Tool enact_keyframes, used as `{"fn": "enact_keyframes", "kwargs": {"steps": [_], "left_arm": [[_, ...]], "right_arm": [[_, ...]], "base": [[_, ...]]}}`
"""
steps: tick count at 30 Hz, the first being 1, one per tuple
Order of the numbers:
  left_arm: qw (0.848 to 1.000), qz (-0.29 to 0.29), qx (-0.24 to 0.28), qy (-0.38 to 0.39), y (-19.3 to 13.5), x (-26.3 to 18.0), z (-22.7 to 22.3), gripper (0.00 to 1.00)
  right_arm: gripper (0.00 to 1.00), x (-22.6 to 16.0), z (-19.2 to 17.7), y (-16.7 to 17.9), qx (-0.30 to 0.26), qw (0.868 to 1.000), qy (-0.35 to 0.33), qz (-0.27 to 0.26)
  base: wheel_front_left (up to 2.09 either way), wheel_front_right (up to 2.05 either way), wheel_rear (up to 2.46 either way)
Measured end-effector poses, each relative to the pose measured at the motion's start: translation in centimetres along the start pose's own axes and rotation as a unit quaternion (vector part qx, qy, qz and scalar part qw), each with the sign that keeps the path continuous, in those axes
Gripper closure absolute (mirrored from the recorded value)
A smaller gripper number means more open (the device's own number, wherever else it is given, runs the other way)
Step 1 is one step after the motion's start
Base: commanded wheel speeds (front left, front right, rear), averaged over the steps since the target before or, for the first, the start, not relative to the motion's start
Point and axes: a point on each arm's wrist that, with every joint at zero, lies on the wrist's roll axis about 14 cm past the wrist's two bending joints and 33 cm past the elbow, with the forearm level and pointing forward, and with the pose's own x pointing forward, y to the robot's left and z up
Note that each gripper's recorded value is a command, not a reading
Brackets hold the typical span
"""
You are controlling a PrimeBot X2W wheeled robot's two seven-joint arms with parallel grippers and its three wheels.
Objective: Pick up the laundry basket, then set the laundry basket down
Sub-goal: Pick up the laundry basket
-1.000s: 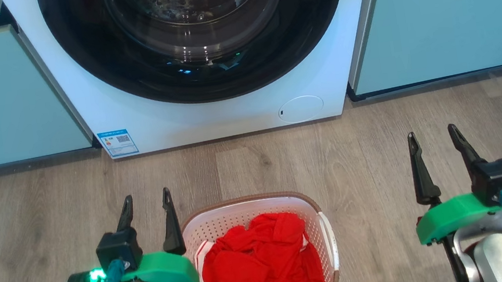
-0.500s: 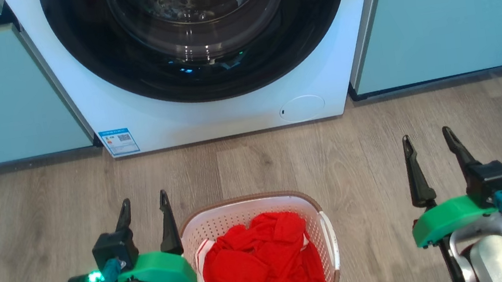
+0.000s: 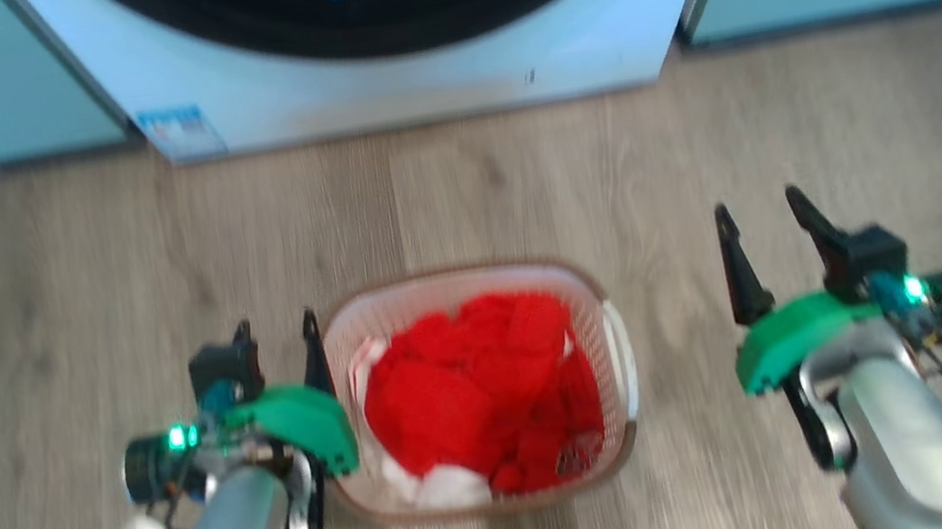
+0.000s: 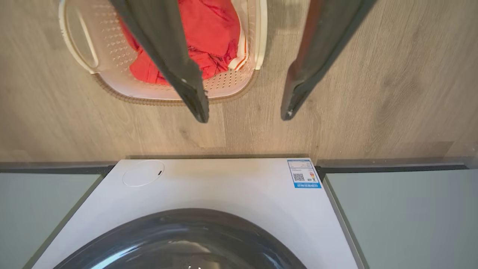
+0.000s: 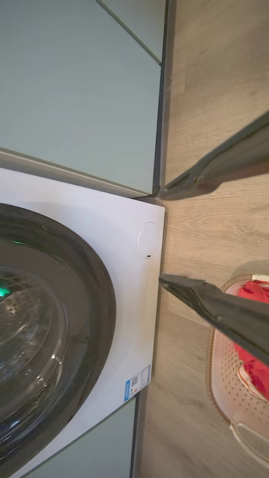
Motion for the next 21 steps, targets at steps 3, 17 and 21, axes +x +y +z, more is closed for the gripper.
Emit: {"fn": "enact_keyframes", "kwargs": {"steps": [3, 17, 21], "left_arm": [[0.999, -0.001, 0.013, 0.051, 0.6, 2.2, -2.7, 0.00], [0.963, -0.017, 0.043, 0.264, 3.5, 6.7, -14.5, 0.00], [0.952, -0.023, 0.049, 0.300, 3.7, 6.9, -16.6, 0.00]], "right_arm": [[0.00, 2.2, -3.2, 0.2, 0.007, 0.999, 0.051, 0.011], [0.00, 5.3, -19.0, 1.9, 0.104, 0.953, 0.283, 0.036], [0.00, 4.9, -21.9, 2.7, 0.110, 0.937, 0.328, 0.050]], "base": [[0.00, 0.00, 0.00], [0.00, 0.00, 0.00], [0.00, 0.00, 0.00]]}}
